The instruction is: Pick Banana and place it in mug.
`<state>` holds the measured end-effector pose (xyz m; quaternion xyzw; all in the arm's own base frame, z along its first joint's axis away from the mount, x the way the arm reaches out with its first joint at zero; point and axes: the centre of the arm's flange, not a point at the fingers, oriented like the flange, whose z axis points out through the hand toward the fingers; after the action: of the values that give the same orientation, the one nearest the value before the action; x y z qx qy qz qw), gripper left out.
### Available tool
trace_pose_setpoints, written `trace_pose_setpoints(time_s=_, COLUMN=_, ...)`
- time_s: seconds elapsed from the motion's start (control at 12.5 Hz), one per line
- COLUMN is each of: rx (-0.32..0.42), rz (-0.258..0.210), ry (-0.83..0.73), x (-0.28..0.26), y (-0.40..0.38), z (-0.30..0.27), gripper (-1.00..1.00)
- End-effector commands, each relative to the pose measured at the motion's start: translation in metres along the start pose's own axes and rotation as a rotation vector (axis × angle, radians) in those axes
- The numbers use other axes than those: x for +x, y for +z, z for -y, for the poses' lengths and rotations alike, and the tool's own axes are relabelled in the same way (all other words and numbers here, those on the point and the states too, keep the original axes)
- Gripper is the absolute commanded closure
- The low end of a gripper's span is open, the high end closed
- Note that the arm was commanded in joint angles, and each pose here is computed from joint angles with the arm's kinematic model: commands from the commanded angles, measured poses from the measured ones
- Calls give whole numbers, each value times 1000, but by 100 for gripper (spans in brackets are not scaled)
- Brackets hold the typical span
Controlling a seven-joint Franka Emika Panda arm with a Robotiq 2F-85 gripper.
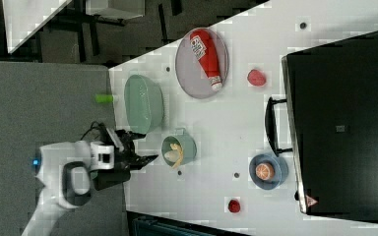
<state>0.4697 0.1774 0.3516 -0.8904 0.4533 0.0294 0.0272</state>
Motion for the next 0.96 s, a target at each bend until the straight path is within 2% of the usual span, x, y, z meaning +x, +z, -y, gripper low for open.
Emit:
trace_pose_setpoints(time_s=0.08, rx=96, rz=-35, ry=72, x=67, y=-126, z=-9, gripper=-100)
trace_pose_setpoints(time_s=0.32, rx=38, rz=-20, ry=33, x=124, y=-207, z=-48, gripper=-100)
trace_pose_setpoints(time_s=0.48, rx=20, rz=-48, ry=67, x=156, y=-257, z=-75, gripper=-100)
trace_pose_setpoints(time_s=0.56, rx=21, rz=-64, ry=71, x=162, y=-271, z=-80, gripper=-100)
trace_pose_setpoints(time_s=0.72, rx=-50, rz=-100, ry=73, x=169, y=-278, z=-92, gripper=-100)
trace_pose_setpoints(time_s=0.96, rx=-52, rz=-99, ry=47, x=167, y=-278, z=-91, gripper=-100)
